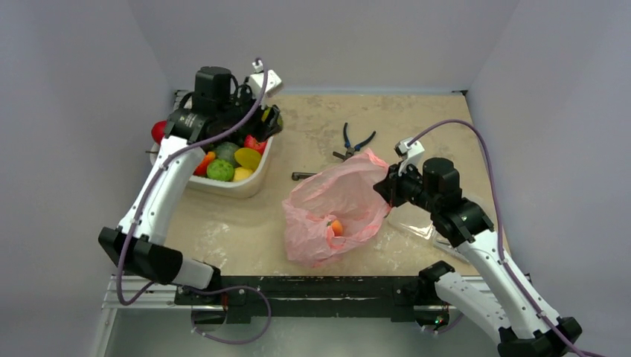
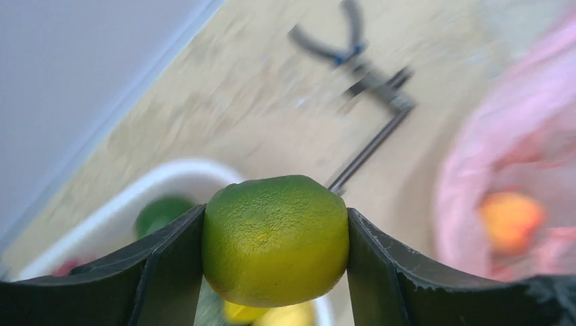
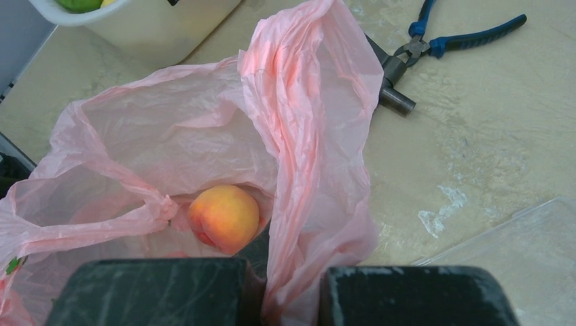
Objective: Place the fake fruits into the plastic bag and tie a complex knot
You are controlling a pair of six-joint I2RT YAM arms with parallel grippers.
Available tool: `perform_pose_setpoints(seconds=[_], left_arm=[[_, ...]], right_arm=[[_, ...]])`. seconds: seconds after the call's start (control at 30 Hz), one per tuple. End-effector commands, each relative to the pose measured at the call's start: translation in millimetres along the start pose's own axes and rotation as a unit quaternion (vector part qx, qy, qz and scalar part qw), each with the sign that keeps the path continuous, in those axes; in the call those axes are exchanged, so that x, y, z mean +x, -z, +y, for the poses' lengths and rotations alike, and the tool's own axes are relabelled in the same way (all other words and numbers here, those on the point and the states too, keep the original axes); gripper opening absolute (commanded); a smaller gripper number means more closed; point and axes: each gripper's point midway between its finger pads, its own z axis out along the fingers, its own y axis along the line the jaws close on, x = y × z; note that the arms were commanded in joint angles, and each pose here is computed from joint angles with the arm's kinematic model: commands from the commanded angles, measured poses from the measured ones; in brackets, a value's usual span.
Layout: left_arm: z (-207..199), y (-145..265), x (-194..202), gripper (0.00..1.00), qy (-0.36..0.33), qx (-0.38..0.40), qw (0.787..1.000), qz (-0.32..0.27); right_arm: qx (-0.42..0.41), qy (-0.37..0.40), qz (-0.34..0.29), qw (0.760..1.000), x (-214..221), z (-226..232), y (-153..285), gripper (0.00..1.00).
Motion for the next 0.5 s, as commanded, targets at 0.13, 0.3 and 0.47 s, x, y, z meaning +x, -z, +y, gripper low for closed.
perform_pose_setpoints(seconds=[0.13, 0.3, 0.47], left_arm=[[-221.0, -20.3, -33.7, 0.45, -0.061, 0.283, 0.952, -0.096], [-282.4, -62.2, 18.7, 0.47, -0.150, 0.308, 0.937, -0.064], [-284.7, -101.8, 63.5, 0.67, -0.163, 0.281, 0.946, 0.000]], right_arm=[[-0.001, 0.005, -0.033, 0.999, -19.7, 2.2, 5.4, 0.00], [-0.001, 0.002, -0.033, 0.999, -21.4, 1.5, 4.2, 0.00], [0.002, 0.001, -0.030, 1.000, -22.0, -0.1, 5.6, 0.00]])
